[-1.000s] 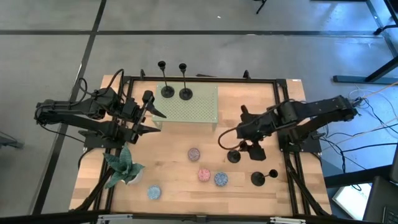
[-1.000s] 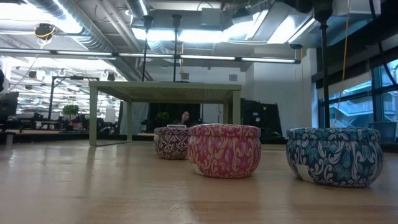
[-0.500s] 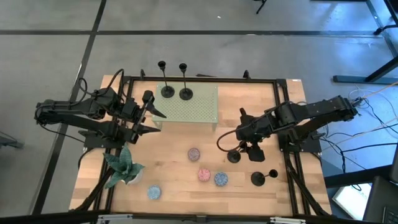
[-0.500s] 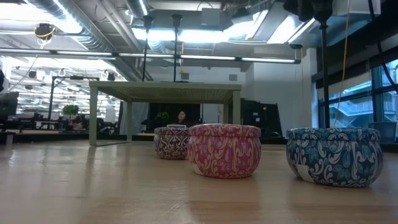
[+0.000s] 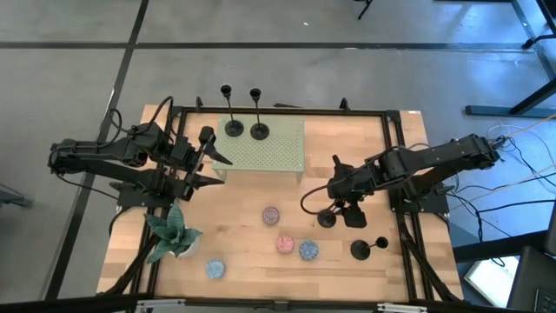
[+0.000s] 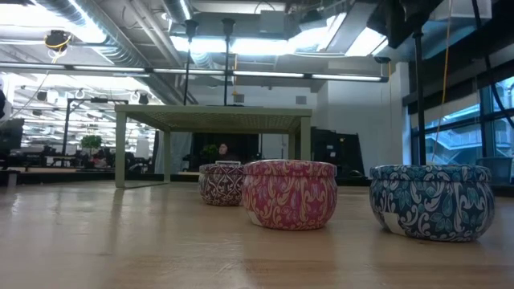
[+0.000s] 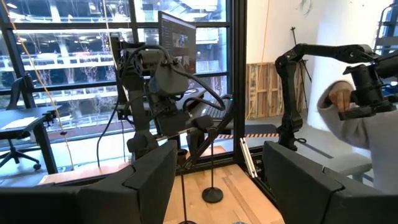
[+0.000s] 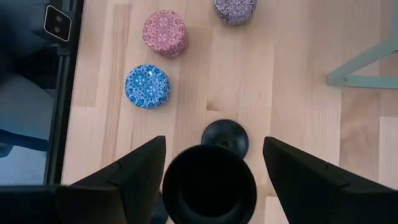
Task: Pick & Place candle stick holders
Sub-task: Align the black candle holder with the black candle holders on the shelf, then adjust the black candle holders on the shelf
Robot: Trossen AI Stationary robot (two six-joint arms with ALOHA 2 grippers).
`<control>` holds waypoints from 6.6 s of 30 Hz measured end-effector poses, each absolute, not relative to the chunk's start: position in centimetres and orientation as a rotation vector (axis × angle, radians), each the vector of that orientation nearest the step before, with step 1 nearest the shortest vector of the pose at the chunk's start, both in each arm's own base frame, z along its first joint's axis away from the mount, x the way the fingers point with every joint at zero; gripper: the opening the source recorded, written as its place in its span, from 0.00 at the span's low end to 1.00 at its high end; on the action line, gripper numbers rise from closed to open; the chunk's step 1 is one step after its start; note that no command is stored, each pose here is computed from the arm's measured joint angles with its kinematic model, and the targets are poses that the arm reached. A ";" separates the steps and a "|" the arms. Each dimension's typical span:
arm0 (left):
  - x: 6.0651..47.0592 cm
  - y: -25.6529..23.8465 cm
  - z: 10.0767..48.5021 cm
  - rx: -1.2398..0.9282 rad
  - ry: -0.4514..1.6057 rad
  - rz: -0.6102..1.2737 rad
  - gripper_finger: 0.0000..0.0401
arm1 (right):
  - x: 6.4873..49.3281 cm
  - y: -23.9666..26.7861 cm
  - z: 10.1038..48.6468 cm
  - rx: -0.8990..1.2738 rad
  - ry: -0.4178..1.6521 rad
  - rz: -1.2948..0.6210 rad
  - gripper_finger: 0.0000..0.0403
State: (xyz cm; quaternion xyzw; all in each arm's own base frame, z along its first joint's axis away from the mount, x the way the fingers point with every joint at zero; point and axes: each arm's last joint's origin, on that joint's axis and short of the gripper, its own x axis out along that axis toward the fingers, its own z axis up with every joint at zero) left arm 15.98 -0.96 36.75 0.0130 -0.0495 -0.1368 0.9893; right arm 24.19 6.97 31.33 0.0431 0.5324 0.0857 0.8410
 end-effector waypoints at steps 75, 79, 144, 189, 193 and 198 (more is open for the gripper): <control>16.1 -0.7 36.5 0.072 -0.078 -0.186 0.59 | 32.0 -9.9 43.0 -0.152 0.604 -0.010 0.31; 16.1 -0.7 36.4 0.072 -0.070 -0.186 0.59 | 32.9 -10.8 42.3 -0.141 0.597 -0.006 0.31; 16.1 -0.7 36.0 0.068 -0.027 -0.188 0.59 | 34.1 -13.6 42.9 -0.300 0.512 -0.148 0.63; 16.1 -0.7 35.9 0.040 -0.017 -0.189 0.59 | 24.5 10.2 40.6 -0.171 1.177 0.008 0.48; 16.1 -0.7 36.0 0.040 -0.017 -0.189 0.59 | 21.4 10.8 39.4 -0.068 1.090 -0.001 0.47; 16.1 -0.7 36.0 0.041 -0.019 -0.188 0.59 | 17.8 10.9 38.0 0.095 0.926 0.047 0.47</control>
